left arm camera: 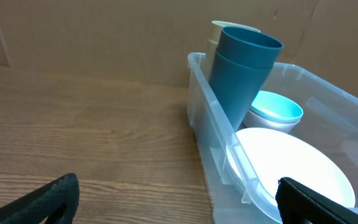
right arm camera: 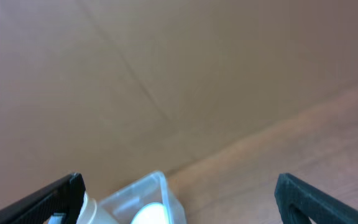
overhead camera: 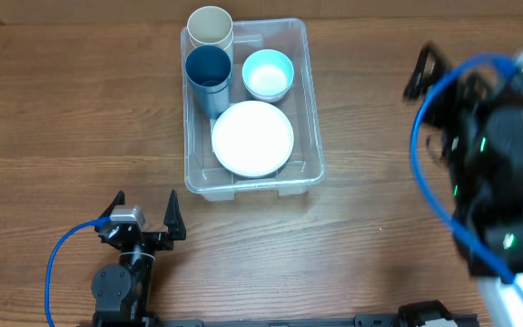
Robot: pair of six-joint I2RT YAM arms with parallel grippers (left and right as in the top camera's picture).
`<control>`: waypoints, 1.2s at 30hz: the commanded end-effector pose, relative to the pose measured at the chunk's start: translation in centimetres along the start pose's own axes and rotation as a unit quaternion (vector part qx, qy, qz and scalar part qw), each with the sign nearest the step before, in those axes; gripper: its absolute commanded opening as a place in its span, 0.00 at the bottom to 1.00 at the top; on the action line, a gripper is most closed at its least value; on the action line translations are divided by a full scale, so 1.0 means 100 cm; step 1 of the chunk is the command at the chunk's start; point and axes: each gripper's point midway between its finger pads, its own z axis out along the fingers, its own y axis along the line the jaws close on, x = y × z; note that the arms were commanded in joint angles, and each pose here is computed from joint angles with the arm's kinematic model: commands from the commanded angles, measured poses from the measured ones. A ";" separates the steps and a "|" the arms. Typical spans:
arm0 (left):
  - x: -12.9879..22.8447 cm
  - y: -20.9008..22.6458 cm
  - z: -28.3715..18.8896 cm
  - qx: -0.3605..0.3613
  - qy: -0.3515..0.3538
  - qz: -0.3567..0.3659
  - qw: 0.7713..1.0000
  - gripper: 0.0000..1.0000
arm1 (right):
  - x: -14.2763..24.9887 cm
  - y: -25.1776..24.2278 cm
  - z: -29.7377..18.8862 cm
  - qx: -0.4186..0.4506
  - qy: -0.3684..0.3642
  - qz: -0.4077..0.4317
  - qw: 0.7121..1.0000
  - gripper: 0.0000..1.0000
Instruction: Pack container
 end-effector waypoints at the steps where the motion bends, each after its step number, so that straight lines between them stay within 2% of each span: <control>1: 0.000 0.004 0.000 -0.008 -0.004 0.003 1.000 1.00 | 0.023 -0.008 -0.032 -0.053 -0.034 -0.074 0.995 1.00; 8: 0.000 0.004 0.000 -0.008 -0.004 0.003 1.000 1.00 | 0.108 -0.066 -0.076 -0.084 -0.071 -0.071 0.991 1.00; 11: 0.000 0.004 0.000 -0.008 -0.004 0.003 1.000 1.00 | 0.131 -0.079 -0.075 -0.083 -0.069 -0.071 0.992 1.00; 16: 0.000 0.004 0.000 -0.008 -0.004 0.003 1.000 1.00 | 0.177 -0.105 -0.061 -0.062 -0.027 -0.077 0.995 1.00; 21: 0.000 0.004 0.000 -0.008 -0.004 0.003 1.000 1.00 | 0.194 -0.114 -0.057 -0.057 -0.017 -0.076 0.995 1.00; 28: 0.000 0.004 0.000 -0.008 -0.004 0.003 1.000 1.00 | 0.187 -0.110 -0.060 -0.067 -0.032 -0.075 0.994 1.00; 32: 0.000 0.004 0.000 -0.008 -0.004 0.003 1.000 1.00 | 0.196 -0.099 -0.061 -0.098 -0.019 -0.167 0.981 1.00; 36: 0.000 0.004 0.000 -0.008 -0.004 0.003 1.000 1.00 | 0.195 -0.101 -0.061 -0.094 -0.022 -0.180 0.979 1.00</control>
